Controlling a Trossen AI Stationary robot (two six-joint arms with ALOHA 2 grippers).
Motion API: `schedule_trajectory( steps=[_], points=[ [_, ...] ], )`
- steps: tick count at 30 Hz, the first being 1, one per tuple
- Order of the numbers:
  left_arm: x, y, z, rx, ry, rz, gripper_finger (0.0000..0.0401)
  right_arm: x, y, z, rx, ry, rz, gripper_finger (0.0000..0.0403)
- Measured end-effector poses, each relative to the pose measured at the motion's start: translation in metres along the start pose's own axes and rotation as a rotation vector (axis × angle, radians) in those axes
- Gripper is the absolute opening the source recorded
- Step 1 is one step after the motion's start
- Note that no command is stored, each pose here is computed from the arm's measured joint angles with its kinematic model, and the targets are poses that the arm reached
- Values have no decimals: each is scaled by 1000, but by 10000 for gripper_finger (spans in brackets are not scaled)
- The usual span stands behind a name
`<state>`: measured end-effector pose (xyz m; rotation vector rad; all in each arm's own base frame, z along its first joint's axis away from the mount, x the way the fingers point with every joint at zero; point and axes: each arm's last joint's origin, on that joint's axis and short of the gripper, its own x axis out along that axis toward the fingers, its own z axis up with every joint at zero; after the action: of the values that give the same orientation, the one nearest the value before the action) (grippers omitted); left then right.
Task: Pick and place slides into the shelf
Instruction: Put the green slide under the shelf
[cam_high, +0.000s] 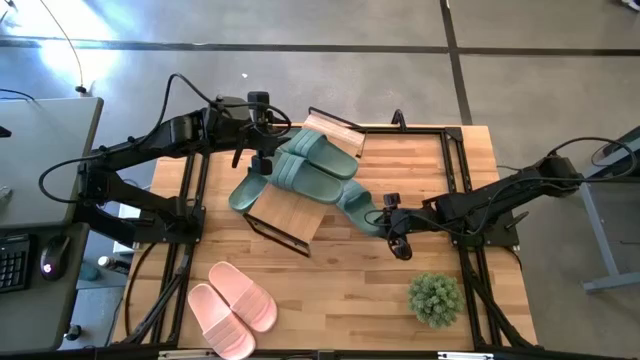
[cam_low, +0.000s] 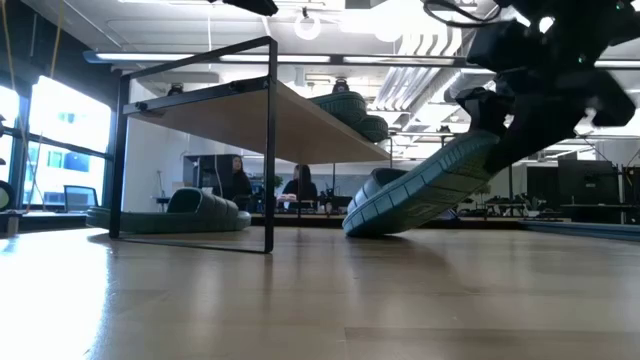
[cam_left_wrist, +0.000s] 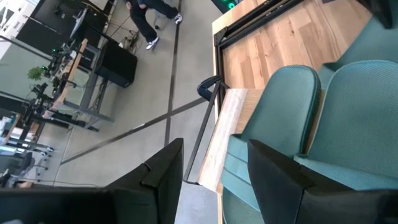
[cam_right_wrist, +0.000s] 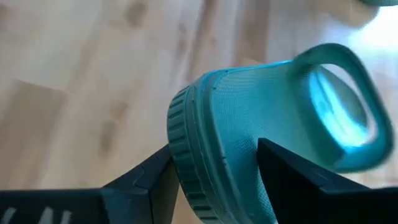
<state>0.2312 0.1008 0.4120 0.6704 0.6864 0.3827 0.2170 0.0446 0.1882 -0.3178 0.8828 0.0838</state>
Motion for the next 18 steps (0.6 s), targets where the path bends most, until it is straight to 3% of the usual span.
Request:
schedule_trajectory(
  steps=[5, 13, 18],
  points=[
    [0, 0, 0, 2, 0, 0, 160, 0, -1, -4, 54, 37, 115, 196],
    [0, 0, 0, 2, 0, 0, 160, -3, -1, -4, 112, 86, 117, 196],
    [0, 0, 0, 3, 3, -3, 160, -15, -3, 8, 77, 129, 35, 196]
  ],
)
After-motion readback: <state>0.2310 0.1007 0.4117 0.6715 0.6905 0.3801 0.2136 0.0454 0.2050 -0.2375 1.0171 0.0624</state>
